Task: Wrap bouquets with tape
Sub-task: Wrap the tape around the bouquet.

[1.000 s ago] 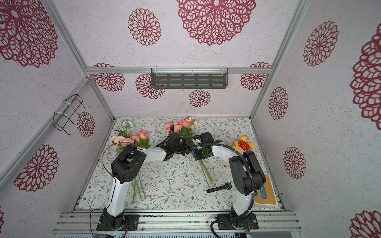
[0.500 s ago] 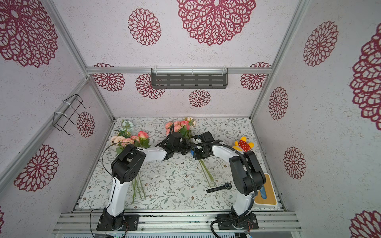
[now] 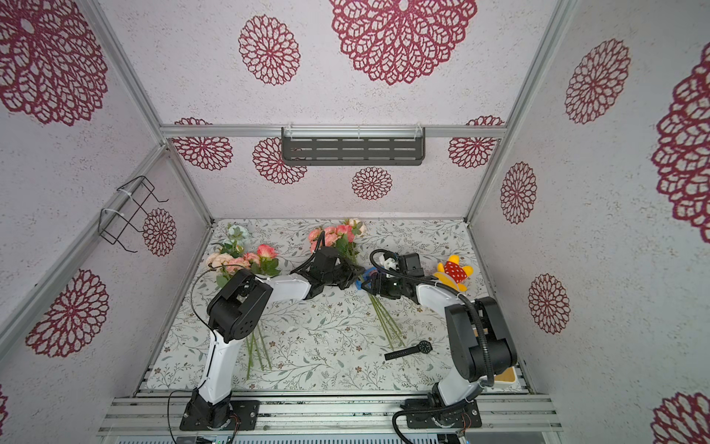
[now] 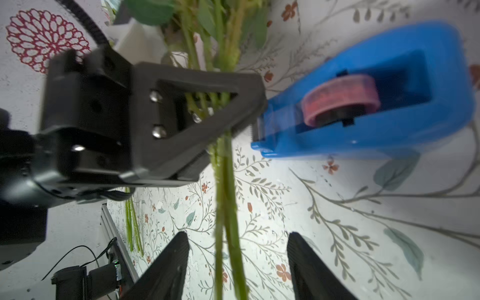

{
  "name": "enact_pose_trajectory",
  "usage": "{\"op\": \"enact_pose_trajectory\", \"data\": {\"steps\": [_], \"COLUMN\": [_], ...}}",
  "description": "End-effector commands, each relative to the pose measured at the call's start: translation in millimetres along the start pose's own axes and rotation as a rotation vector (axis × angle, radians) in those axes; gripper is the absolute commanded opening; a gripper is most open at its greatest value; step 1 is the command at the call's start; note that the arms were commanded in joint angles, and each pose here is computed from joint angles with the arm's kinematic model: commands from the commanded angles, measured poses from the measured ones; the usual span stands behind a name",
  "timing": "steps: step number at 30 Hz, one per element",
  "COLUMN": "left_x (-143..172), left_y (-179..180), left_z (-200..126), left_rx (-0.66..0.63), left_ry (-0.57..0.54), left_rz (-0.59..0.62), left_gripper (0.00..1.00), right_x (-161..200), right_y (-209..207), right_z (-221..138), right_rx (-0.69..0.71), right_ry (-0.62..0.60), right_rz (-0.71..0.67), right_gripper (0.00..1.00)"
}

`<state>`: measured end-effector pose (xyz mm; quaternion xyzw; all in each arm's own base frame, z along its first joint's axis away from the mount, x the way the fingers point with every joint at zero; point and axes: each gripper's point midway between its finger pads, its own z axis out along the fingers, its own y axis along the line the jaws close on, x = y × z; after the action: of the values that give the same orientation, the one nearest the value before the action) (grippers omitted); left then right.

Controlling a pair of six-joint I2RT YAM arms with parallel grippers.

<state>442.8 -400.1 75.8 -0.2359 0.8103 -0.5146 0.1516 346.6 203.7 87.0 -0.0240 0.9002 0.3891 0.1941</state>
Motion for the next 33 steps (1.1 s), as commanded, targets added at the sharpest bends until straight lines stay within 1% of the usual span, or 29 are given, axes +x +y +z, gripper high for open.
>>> {"op": "enact_pose_trajectory", "data": {"steps": [1,3,5,7,12,16,17,19,21,22,24,27,30,33], "left_x": [-3.7,-2.9,-3.0,-3.7,-3.5,-4.0,-3.3,-3.0,-1.7,-0.8,2.1,2.1,2.3,1.5], "left_y": [-11.0,-12.7,-12.7,-12.7,-14.5,-15.2,-14.8,-12.7,-4.9,0.3,7.0,12.0,10.1,4.9], "left_z": [0.1,0.1,-0.2,0.1,-0.3,-2.5,-2.7,-3.2,-3.1,-3.2,-3.7,-3.6,-2.7,-3.3], "left_rx": [0.064,0.074,0.086,0.1,0.102,0.092,0.089,0.08,0.044,0.016,-0.015,-0.021,-0.019,-0.025], "left_ry": [-0.023,-0.022,-0.025,-0.028,-0.029,-0.033,-0.031,-0.028,-0.021,-0.016,-0.006,-0.006,0.003,0.005], "left_rz": [0.009,0.008,0.0,-0.009,0.001,0.015,0.017,0.017,0.005,0.003,0.0,-0.019,-0.02,0.001], "left_gripper": [0.0,0.0,0.0,0.0,0.0,0.0,0.01,0.21,0.38,0.42,0.46,0.51,0.51,0.49], "right_x": [-6.1,-3.6,-1.9,0.2,5.4,5.0,4.0,-0.1,-4.3,-7.5,-12.4,-17.0,-18.7,-17.7], "right_y": [7.4,4.3,3.5,4.5,2.2,-2.8,-3.3,-3.4,-0.4,2.4,10.2,22.2,28.4,30.5], "right_z": [2.3,6.0,9.1,11.3,13.4,9.0,7.4,2.9,-1.9,-4.5,-8.6,-10.8,-9.4,-5.7], "right_rx": [-0.092,-0.115,-0.134,-0.163,-0.174,-0.098,-0.074,-0.011,0.065,0.111,0.17,0.253,0.341,0.44], "right_ry": [-0.011,-0.001,0.001,0.0,0.003,0.005,0.008,0.009,0.013,0.008,0.001,-0.003,0.007,0.035], "right_rz": [0.05,0.078,0.1,0.122,0.123,0.069,0.048,-0.006,-0.08,-0.124,-0.196,-0.301,-0.369,-0.451], "right_gripper": [0.62,0.58,0.49,0.33,0.01,0.0,0.0,0.0,0.0,0.0,0.0,0.0,0.0,0.0]}}
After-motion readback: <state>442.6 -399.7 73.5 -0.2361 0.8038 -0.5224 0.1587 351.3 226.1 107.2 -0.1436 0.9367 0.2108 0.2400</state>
